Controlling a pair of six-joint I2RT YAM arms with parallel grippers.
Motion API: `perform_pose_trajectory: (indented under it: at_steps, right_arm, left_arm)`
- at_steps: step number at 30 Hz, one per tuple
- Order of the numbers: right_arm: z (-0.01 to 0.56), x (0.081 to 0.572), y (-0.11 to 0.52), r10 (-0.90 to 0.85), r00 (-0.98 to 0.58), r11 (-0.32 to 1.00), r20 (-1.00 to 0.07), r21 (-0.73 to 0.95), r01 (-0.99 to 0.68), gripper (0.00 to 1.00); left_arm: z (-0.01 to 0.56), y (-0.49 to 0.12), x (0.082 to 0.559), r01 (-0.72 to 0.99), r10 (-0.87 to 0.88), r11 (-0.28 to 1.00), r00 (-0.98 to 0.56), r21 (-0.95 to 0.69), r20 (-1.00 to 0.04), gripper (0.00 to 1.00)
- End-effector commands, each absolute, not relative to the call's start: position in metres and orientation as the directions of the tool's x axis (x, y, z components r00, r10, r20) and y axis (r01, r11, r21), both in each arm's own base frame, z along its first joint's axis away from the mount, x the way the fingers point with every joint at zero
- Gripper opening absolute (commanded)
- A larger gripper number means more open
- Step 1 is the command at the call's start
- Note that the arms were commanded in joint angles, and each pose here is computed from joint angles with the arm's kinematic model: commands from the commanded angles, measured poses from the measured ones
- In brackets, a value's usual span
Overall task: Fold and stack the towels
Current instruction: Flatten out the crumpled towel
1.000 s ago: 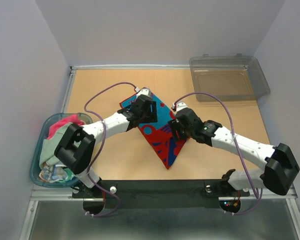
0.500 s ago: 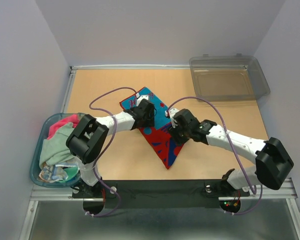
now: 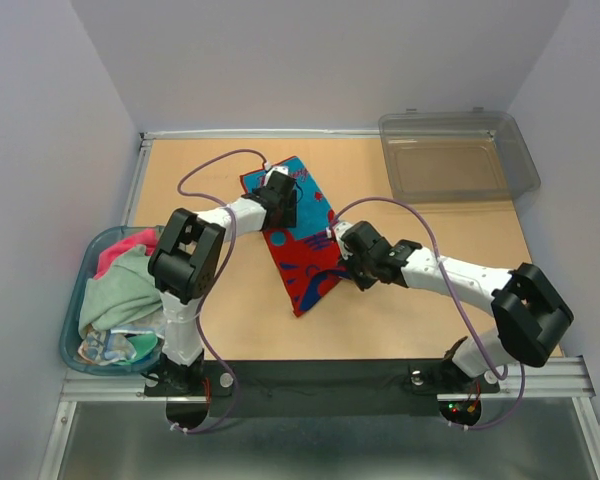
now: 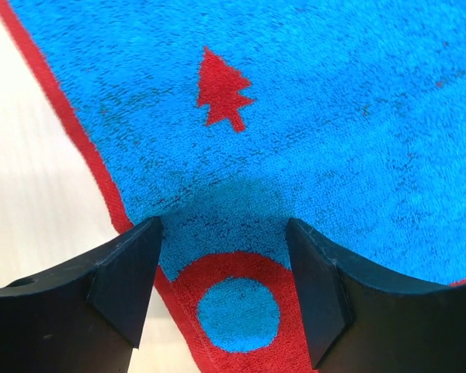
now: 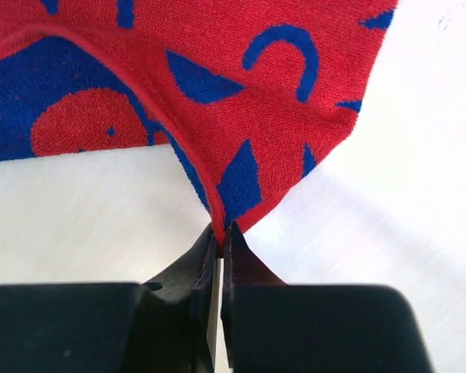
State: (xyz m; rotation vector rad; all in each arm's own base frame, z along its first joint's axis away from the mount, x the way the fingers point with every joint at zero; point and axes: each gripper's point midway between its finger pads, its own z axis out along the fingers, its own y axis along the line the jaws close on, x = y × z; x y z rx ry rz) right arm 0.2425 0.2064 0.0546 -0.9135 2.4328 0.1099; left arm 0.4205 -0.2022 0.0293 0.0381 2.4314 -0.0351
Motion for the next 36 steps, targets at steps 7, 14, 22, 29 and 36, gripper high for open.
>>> perform_pose_trajectory:
  at_steps: [7,14,22,29,36]
  right_arm:
    - [0.107,0.294,0.231,-0.364,-0.59,0.851,-0.721,-0.001,-0.524,0.01]
    - [0.12,0.307,0.228,-0.255,-0.617,0.863,-0.745,0.112,-0.493,0.01]
    - [0.12,0.311,0.227,-0.206,-0.637,0.863,-0.743,0.168,-0.476,0.01]
    - [0.118,0.314,0.228,-0.189,-0.646,0.87,-0.739,0.179,-0.46,0.01]
    - [0.118,0.315,0.227,-0.179,-0.65,0.873,-0.739,0.185,-0.452,0.01]
  left_arm:
    - [0.141,-0.185,0.411,0.129,0.028,0.99,-0.587,-0.059,-0.809,0.78]
    - [0.128,-0.218,0.296,0.294,-0.037,0.909,-0.648,-0.295,-0.761,0.78]
    - [0.115,-0.253,0.21,0.382,-0.087,0.786,-0.711,-0.486,-0.698,0.77]
    - [0.092,-0.263,0.179,0.433,0.007,0.785,-0.721,-0.442,-0.693,0.74]
    - [0.064,-0.268,0.172,0.444,0.132,0.833,-0.739,-0.33,-0.66,0.65]
